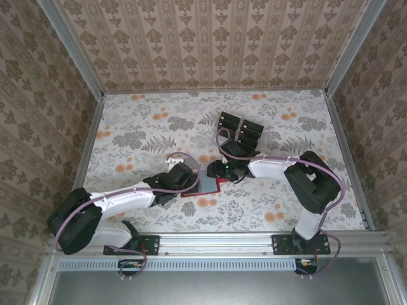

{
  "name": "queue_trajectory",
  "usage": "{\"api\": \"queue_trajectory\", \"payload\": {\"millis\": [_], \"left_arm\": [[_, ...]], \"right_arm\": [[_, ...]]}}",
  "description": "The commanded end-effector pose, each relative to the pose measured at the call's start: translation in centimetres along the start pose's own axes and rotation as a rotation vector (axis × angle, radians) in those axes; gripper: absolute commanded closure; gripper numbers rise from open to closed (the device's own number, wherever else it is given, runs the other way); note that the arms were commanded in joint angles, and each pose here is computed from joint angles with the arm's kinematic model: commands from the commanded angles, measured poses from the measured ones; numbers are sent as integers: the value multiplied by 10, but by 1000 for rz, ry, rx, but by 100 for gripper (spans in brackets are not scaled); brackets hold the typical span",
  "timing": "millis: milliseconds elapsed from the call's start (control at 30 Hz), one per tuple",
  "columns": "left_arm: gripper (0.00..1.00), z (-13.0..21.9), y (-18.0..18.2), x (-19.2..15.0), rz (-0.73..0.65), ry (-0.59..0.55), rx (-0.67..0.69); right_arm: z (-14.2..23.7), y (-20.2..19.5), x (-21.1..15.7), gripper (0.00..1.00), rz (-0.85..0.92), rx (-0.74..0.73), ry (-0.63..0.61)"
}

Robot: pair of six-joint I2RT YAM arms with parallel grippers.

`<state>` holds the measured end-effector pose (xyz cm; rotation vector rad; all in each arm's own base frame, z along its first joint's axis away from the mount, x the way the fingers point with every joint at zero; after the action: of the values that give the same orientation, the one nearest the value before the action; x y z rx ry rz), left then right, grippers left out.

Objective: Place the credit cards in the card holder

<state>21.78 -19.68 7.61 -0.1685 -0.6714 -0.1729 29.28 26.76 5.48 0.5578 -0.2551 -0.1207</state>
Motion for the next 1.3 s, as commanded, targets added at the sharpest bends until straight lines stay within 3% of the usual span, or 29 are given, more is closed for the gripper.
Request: {"api": "queue_trajectory", "payload": {"millis": [0, 367, 767, 1267], "left_arm": [[0, 1, -18, 13, -42, -23, -45], [0, 2, -15, 7, -34, -35, -2], [0, 7, -5, 1, -26, -35, 18], [0, 3, -9, -8, -50, -13, -25]], "right_arm": [[14, 0, 3, 43, -9, -9, -20], [14, 19, 6, 50, -38, 84, -2], [-6, 24, 3, 70, -64, 127, 48], [-27, 39, -7, 73, -64, 153, 101]]}}
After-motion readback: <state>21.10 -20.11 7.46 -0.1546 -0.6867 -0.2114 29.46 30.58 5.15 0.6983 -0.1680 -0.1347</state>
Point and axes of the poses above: each hand's point on the last joint's axis, 136 mm out from that joint toward the fingers, its own z axis back along the fingers, its own y axis along the line the jaws close on, x = y × z, the point moved 3 cm from there along z, back along the fingers, and after that the axes turned 4 degrees about -z, right-handed, at the moved point
